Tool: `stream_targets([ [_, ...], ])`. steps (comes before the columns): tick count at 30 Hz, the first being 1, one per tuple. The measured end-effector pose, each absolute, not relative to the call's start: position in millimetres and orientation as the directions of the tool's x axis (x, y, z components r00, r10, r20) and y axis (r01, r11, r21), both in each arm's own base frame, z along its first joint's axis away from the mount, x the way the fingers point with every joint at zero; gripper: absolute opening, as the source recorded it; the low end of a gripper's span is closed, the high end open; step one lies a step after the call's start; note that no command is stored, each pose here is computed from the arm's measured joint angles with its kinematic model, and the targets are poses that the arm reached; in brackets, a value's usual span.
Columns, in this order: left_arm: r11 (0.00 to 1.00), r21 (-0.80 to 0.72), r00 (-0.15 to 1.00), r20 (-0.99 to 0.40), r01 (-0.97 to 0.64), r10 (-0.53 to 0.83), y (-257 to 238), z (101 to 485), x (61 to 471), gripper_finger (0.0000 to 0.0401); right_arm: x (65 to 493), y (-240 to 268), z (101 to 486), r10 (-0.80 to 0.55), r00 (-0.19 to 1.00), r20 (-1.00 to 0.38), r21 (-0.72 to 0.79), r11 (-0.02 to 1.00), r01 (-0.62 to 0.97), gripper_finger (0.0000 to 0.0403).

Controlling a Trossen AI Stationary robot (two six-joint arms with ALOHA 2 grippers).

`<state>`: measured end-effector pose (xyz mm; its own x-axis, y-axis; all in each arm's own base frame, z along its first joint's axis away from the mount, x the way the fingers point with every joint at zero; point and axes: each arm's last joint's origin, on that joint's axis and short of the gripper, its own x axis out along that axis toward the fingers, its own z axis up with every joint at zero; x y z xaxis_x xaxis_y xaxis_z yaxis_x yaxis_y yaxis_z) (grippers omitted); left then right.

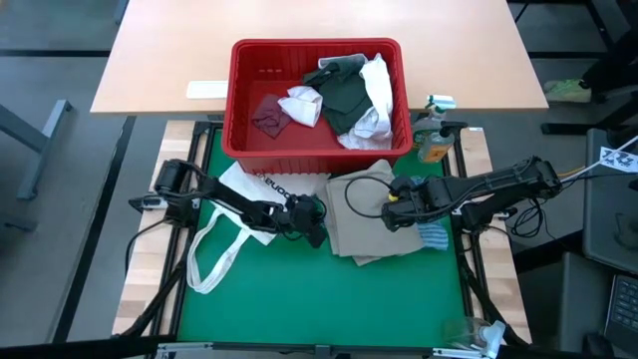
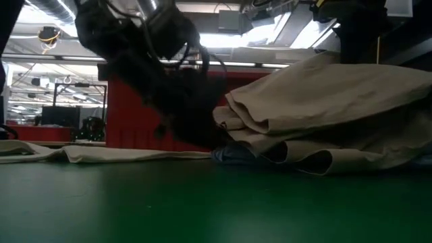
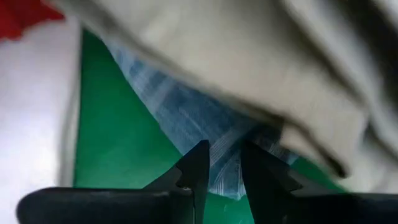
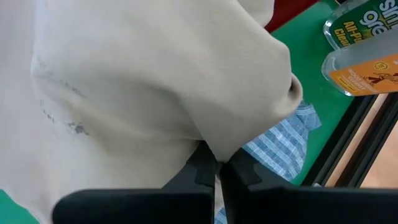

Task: Fold Laundry from Bin
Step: Stack the brown shorts on top of the blue polo shirt

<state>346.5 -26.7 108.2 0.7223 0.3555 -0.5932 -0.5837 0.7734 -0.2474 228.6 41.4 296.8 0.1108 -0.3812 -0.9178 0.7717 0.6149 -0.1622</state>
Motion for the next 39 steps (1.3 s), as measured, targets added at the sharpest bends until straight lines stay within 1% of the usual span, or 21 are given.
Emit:
stream_targets([
  [3, 0.789, -0.263, 0.721, -0.626, -0.555, 0.297, -28.5, 96.3, 347.7, 0.0078, 228.8, 41.5, 296.7, -0.380, 0.111, -0.918, -0.161, 0.615, 0.772, 0.0003],
  [7, 0.785, -0.334, 0.727, -0.655, -0.522, 0.205, -32.5, 90.2, 349.3, 0.0059, 228.7, 41.7, 296.6, -0.374, 0.109, -0.921, -0.162, 0.621, 0.767, 0.0003],
  [12, 0.806, -0.347, 0.726, -0.672, -0.480, 0.143, -45.3, 89.4, 347.0, 0.0031, 229.7, 43.3, 296.1, -0.326, 0.112, -0.939, -0.165, 0.710, 0.685, 0.0003],
  [16, 0.827, -0.364, 0.728, -0.682, -0.429, 0.077, -60.8, 88.9, 344.3, 0.0016, 232.6, 45.0, 295.9, -0.283, 0.136, -0.949, -0.120, 0.727, 0.676, 0.0003],
  [24, 0.848, -0.435, 0.718, -0.690, -0.302, -0.098, -98.8, 93.1, 334.4, 0.0003, 246.2, 51.3, 297.3, -0.152, 0.260, -0.954, 0.000, 0.863, 0.506, 0.0003],
  [28, 0.857, -0.460, 0.703, -0.688, -0.230, -0.181, -112.7, 101.5, 327.8, 0.0003, 250.0, 53.8, 298.1, -0.094, 0.292, -0.952, 0.027, 0.923, 0.385, 0.0003],
  [30, 0.863, -0.466, 0.700, -0.682, -0.192, -0.212, -117.7, 105.6, 325.5, 0.0007, 250.1, 54.0, 298.1, -0.085, 0.292, -0.952, 0.016, 0.945, 0.327, 0.0003],
  [33, 0.865, -0.471, 0.702, -0.675, -0.171, -0.229, -121.6, 108.2, 324.0, 0.0028, 250.0, 53.8, 298.1, -0.085, 0.291, -0.953, -0.001, 0.961, 0.276, 0.0003],
  [36, 0.861, -0.484, 0.695, -0.674, -0.157, -0.253, -122.3, 108.6, 323.9, 0.0061, 250.0, 53.8, 298.1, -0.084, 0.290, -0.953, -0.008, 0.967, 0.255, 0.0003],
  [39, 0.848, -0.515, 0.672, -0.673, -0.127, -0.308, -123.3, 108.9, 323.5, 0.0096, 249.9, 54.1, 298.0, -0.073, 0.288, -0.955, 0.001, 0.968, 0.249, 0.0003],
])
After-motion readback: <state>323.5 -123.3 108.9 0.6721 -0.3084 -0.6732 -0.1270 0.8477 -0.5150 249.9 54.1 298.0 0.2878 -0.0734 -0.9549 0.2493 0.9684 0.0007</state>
